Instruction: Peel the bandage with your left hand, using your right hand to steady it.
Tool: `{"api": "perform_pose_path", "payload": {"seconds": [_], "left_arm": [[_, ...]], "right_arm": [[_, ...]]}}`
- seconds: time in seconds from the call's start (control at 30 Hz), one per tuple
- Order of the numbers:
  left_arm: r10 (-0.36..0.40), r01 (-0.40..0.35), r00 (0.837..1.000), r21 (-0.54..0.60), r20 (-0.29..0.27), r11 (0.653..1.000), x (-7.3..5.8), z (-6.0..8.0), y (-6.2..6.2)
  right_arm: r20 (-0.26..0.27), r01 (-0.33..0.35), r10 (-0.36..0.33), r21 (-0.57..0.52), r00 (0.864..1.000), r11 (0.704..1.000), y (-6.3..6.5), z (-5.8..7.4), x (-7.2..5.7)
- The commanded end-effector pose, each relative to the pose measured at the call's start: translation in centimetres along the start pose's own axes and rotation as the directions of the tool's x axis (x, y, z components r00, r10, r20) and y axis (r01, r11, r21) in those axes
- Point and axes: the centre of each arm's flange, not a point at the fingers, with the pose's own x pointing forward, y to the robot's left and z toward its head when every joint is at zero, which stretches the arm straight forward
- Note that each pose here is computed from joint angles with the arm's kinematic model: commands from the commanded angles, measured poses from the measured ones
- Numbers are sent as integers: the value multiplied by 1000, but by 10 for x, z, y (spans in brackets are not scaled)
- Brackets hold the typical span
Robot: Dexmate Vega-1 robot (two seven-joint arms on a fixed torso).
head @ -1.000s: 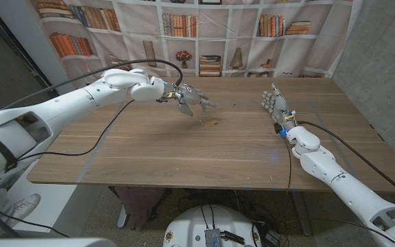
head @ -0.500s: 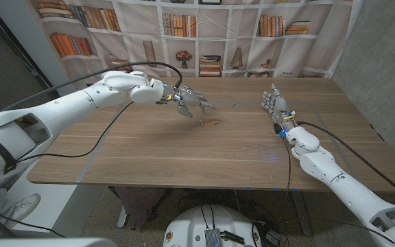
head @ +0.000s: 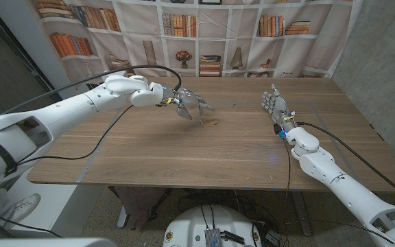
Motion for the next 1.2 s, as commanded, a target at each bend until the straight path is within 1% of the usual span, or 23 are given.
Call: {"api": "perform_pose_path", "payload": {"seconds": [0.03,0.07,0.13,0.17,0.23,0.27,0.4,0.47,0.53,0.57,0.6,0.63,0.73,0.8,0.87,0.97,1.0,1.03,1.07,1.1,1.13,1.17,1.2], "left_arm": [[20,-20,1000,-1,-20,1000,6,-1,-5],[42,-42,999,14,-20,999,6,1,-6],[26,-26,1000,-13,-13,1000,8,2,-7],[33,-33,999,-4,-6,999,9,4,-8],[20,-20,1000,-24,0,1000,11,5,-8],[43,-43,999,-2,2,999,11,7,-9],[45,-44,999,-36,11,998,14,10,-8],[63,-63,998,-18,26,998,13,14,-10],[46,-46,999,-21,22,999,14,16,-10],[57,-57,998,-3,24,998,13,16,-10],[62,-62,998,-16,15,998,13,15,-11],[59,-59,998,-26,4,998,14,14,-11],[58,-58,998,-23,4,998,14,14,-11],[54,-54,998,-19,8,998,14,17,-14],[67,-67,998,-4,6,998,12,19,-20],[37,-38,999,-16,-24,999,14,17,-19],[11,-12,1000,-27,-19,1000,15,15,-17],[55,-55,998,-19,-33,998,13,16,-19],[66,-67,997,-21,-27,998,13,15,-18],[34,-35,999,-27,-26,999,15,15,-17],[46,-47,999,-11,-27,999,14,15,-19],[28,-29,999,-18,-24,999,15,15,-19],[-10,10,1000,-18,-21,1000,16,15,-18]], "right_arm": [[-1,-3,3,6,1000,1000,-1,-2,-1],[0,-3,3,6,1000,1000,-1,-2,-1],[2,-2,2,7,1000,1000,-1,-2,-1],[3,-2,2,6,1000,1000,-1,-2,-1],[1,-1,1,7,1000,1000,-2,-2,-2],[0,-1,1,7,1000,1000,-2,-3,-2],[-2,0,1,11,1000,1000,-2,-4,-3],[-2,-1,1,12,1000,1000,-2,-4,-3],[-1,0,0,13,1000,1000,-2,-4,-3],[1,2,-2,14,1000,1000,-3,-4,-3],[2,2,-2,16,1000,1000,-3,-4,-3],[2,2,-2,18,1000,1000,-3,-4,-3],[2,1,-1,22,1000,1000,-4,-5,-3],[4,1,-1,20,1000,1000,-4,-4,-2],[6,2,-2,20,1000,1000,-4,-4,-2],[5,2,-2,19,1000,1000,-4,-4,-2],[3,2,-2,21,1000,1000,-4,-4,-2],[2,3,-3,19,1000,1000,-5,-4,-2],[1,3,-3,19,1000,1000,-5,-4,-2],[1,1,-1,20,1000,1000,-5,-4,-2],[1,1,-1,19,1000,1000,-5,-4,-1],[0,1,-1,16,1000,1000,-5,-3,-1],[1,0,0,16,1000,1000,-5,-3,0]]}}
